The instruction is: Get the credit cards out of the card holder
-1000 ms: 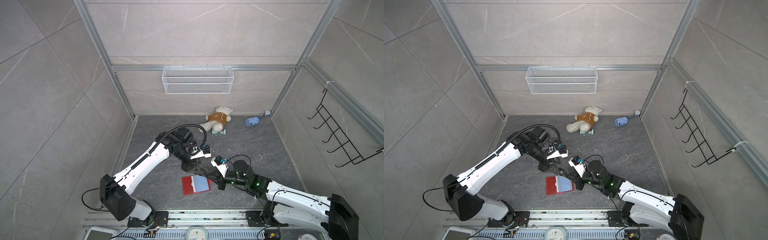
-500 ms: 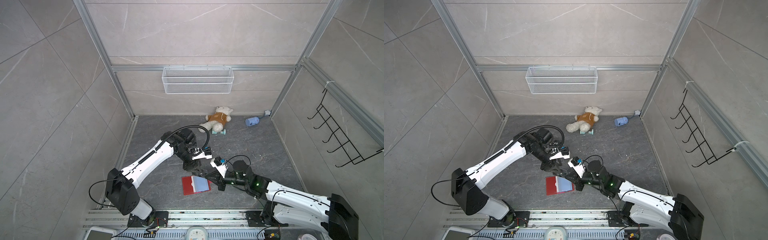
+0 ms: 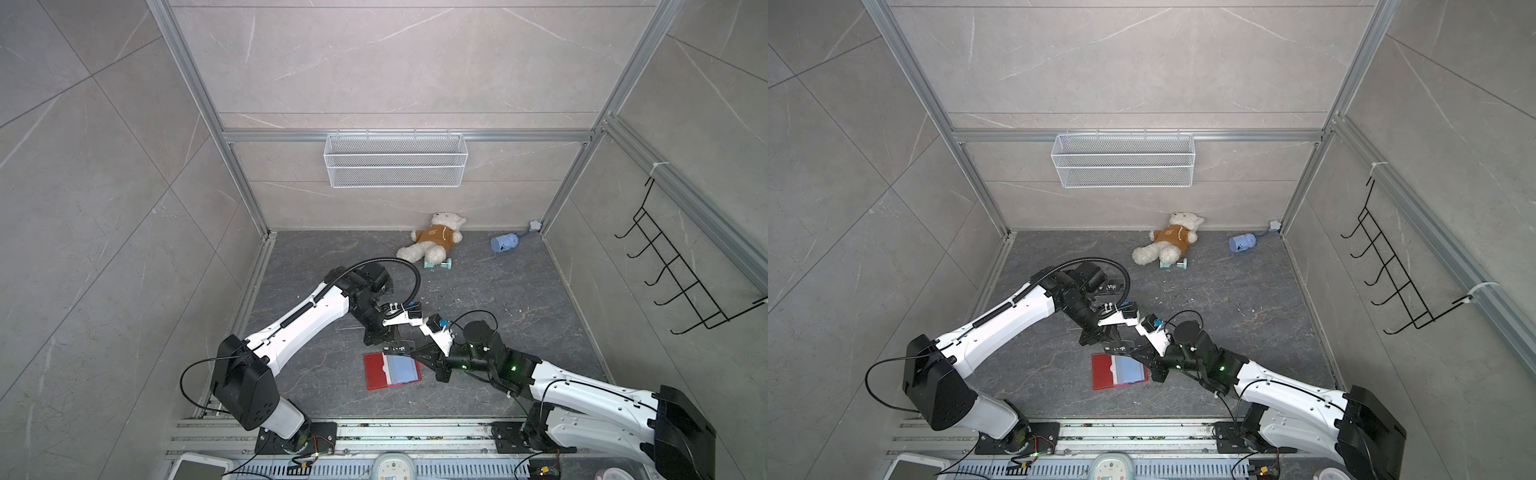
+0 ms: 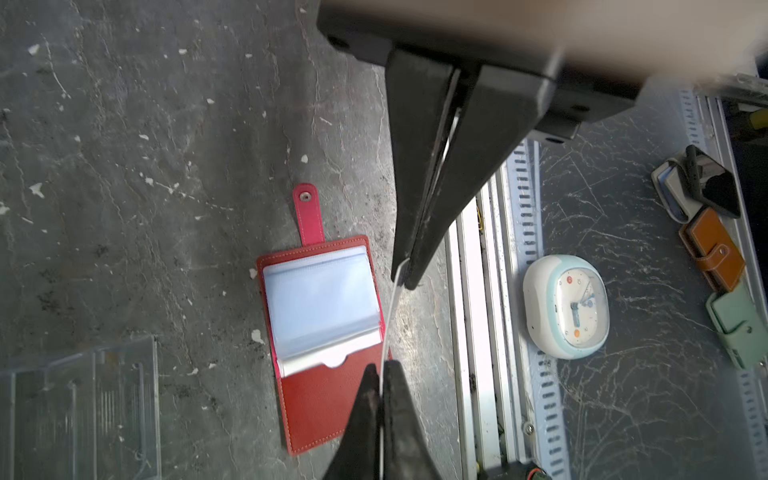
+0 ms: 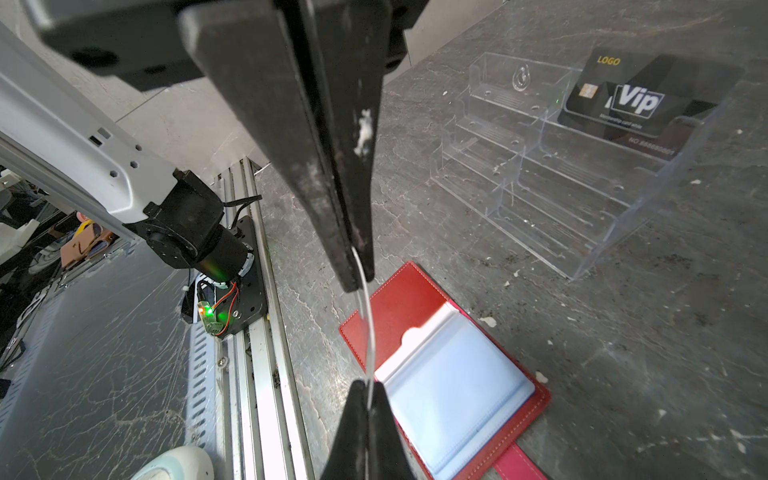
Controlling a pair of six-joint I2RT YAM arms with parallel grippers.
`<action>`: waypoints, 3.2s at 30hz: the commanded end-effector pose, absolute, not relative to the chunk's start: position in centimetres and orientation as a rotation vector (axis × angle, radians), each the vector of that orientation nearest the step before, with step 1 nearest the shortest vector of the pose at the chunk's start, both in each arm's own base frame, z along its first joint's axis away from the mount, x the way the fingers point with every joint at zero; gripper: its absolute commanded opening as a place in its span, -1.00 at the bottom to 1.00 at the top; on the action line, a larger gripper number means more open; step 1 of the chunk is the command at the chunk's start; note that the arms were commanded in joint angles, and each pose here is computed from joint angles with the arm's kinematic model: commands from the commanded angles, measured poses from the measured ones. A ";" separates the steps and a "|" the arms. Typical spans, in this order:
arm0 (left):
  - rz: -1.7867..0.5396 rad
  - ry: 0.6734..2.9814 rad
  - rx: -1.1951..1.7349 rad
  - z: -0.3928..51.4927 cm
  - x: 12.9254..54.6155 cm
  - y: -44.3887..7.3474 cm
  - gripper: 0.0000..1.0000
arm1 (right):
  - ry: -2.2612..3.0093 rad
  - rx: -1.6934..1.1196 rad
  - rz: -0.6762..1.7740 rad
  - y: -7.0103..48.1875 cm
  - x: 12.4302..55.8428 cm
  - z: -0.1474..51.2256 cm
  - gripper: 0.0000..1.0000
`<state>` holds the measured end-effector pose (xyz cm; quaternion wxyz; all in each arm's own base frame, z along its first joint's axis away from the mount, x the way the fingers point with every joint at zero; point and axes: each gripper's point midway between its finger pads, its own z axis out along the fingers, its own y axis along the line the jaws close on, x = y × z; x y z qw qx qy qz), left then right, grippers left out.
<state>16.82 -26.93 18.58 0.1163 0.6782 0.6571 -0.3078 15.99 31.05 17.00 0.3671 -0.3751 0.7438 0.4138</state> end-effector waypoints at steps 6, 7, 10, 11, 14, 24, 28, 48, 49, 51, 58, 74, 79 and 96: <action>-0.850 1.869 1.981 19.6 17.3 -26.7 -1.00 | 1.881 -0.975 1.076 31.5 16.0 18.6 -0.50; -0.848 1.866 1.983 19.6 17.2 -26.7 -1.00 | 1.888 -0.971 1.070 31.5 16.0 18.5 -0.34; -0.826 1.868 1.991 19.4 17.2 -26.6 -1.00 | 1.912 -0.960 1.050 31.3 16.2 18.4 -0.13; -0.818 1.873 1.994 19.3 17.2 -26.5 -1.00 | 1.924 -0.954 1.040 31.2 16.3 18.3 -0.08; -0.794 1.877 2.009 19.0 17.2 -26.4 -1.00 | 1.971 -0.929 0.996 30.7 16.8 18.0 0.00; -0.736 1.921 2.017 18.4 17.5 -26.1 -1.00 | 2.055 -0.819 0.784 28.2 18.9 19.1 0.28; -0.714 1.922 2.009 18.4 17.6 -26.0 -1.00 | 2.052 -0.800 0.744 27.5 19.1 19.7 0.49; -0.622 1.905 1.989 18.7 17.9 -25.0 -1.00 | 2.013 -0.731 0.698 24.6 18.5 21.8 0.99; -0.619 1.901 1.991 18.8 17.8 -25.0 -1.00 | 2.012 -0.731 0.699 24.5 18.4 21.9 0.99; -0.612 1.899 1.994 18.9 17.8 -24.9 -1.00 | 2.013 -0.729 0.699 24.3 18.3 21.9 0.99; -0.566 1.897 2.012 19.1 18.1 -24.5 -1.00 | 2.013 -0.731 0.698 24.0 18.1 22.1 0.99; -0.514 1.890 2.029 19.5 19.7 -24.8 -1.00 | 2.014 -0.754 0.720 24.5 17.9 21.9 0.99; -0.502 1.894 2.035 19.6 20.5 -24.9 -1.00 | 2.016 -0.758 0.718 24.5 17.8 21.7 0.99; -0.432 1.945 2.017 18.9 23.3 -23.9 -1.00 | 2.021 -0.770 0.721 24.3 17.4 21.2 0.99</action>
